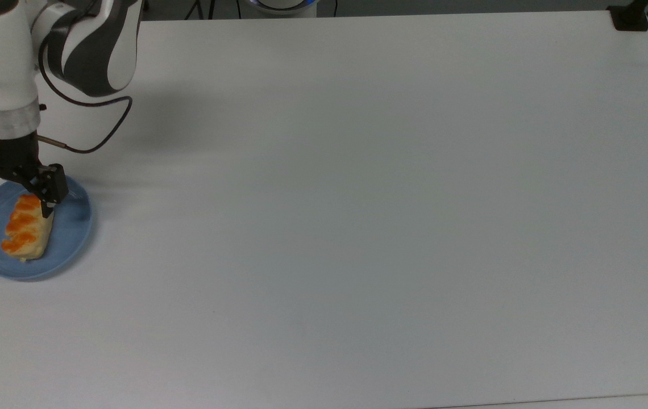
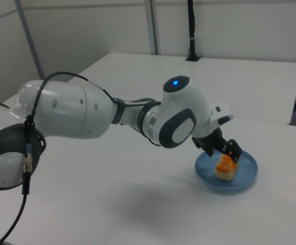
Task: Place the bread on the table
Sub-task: 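Lower the gripper around the glazed bread roll and close it, then lift the bread roll off the plate and carry it away from the plate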
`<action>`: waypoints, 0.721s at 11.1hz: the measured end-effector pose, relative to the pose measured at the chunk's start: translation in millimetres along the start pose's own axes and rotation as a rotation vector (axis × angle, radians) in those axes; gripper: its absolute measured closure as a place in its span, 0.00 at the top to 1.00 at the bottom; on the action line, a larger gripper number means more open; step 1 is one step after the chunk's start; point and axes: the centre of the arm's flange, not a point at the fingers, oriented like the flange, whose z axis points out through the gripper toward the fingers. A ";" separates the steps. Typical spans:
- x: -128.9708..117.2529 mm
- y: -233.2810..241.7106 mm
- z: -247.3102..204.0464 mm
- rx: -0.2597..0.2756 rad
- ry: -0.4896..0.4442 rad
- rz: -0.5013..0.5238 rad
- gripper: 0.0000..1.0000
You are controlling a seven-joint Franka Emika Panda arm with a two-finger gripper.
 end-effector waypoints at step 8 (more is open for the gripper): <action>-7.4 -1.6 33.1 -0.005 0.026 0.015 0.45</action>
